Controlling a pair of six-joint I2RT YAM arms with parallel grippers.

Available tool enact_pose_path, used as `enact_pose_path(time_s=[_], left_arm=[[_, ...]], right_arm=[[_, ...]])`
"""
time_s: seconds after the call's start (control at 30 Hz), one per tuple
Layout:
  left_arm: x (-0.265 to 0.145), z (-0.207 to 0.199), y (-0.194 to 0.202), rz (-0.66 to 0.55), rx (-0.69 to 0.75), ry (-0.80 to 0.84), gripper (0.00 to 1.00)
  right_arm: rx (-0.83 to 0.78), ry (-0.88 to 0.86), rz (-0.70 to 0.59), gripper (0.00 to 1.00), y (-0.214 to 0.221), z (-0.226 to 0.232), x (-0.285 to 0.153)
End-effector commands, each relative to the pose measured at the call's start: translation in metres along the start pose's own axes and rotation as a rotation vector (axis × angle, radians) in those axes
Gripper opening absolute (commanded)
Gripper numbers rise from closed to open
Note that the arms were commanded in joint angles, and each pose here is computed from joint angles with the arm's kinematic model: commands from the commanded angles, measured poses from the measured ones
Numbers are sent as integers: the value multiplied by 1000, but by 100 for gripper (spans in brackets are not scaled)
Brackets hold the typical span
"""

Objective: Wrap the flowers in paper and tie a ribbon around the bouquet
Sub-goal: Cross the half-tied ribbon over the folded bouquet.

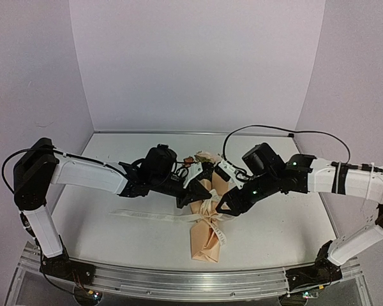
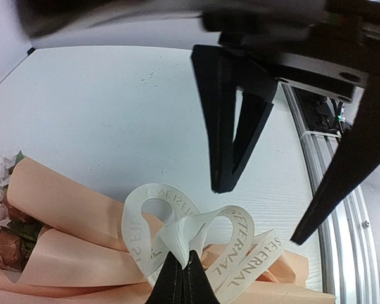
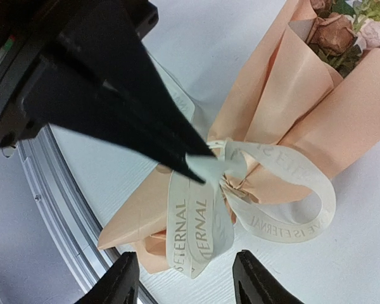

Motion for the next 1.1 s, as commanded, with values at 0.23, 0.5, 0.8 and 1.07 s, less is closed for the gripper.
enact_pose_path(time_s=[0.23, 0.5, 0.8, 1.07], left_arm=[[-15, 15, -7, -40, -78, -55, 0], [-20, 18, -6, -42, -107, -51, 0], [-21, 19, -2, -27, -127, -50, 0], [-21, 19, 6, 0, -143, -28, 0]], right_arm=[[-111, 106, -121, 54, 24, 4, 8], [-227, 202, -132, 50, 32, 21, 39], [-254, 302, -147, 43, 32, 17, 60], [-231, 284, -143, 41, 40, 16, 68]])
Point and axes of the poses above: each gripper's point midway between its finger pads, its own x axis out along the fingers, its own z axis along the line the jaws close on, y = z × x, the point moved 6 cm from there along -x, back along the fingers, and after that the axes turned 1 degree about -x, right-handed, at the moved point
